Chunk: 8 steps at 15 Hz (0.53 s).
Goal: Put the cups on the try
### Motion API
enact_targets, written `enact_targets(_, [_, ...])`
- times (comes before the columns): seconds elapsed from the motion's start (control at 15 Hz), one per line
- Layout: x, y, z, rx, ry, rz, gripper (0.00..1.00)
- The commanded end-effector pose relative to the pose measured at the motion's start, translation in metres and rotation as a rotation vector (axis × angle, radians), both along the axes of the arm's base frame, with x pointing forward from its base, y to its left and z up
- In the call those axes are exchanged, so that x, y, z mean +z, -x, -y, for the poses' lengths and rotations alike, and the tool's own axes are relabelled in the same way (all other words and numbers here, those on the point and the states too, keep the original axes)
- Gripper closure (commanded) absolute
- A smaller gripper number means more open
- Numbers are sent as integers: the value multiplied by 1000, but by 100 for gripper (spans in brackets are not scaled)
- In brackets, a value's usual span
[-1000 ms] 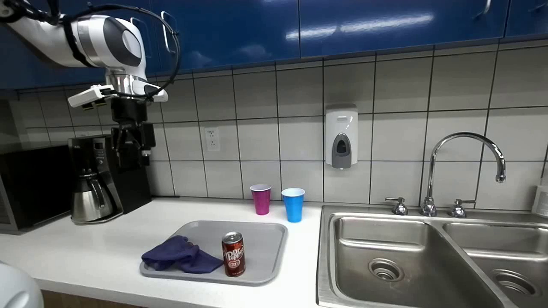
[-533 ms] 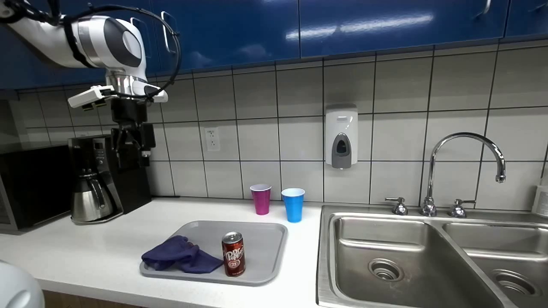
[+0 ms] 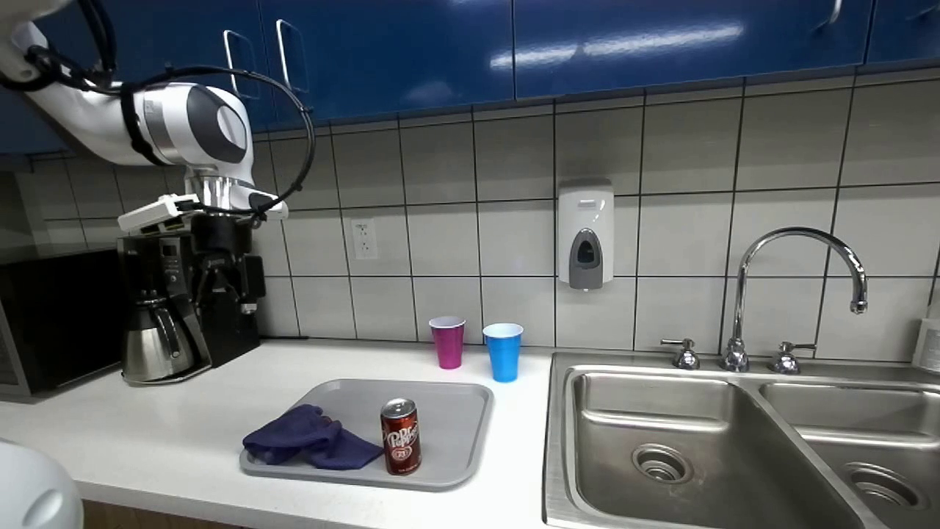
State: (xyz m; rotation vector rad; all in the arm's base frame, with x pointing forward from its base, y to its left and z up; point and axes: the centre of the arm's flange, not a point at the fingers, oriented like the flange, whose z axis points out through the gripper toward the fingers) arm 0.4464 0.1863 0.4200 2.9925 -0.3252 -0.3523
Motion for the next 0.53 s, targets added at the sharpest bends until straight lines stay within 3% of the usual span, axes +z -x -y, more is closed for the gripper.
enact_targets(0.0, [-16, -18, 9, 5, -4, 33, 0])
enact_targets(0.47, [-55, -84, 47, -3, 89, 146, 0])
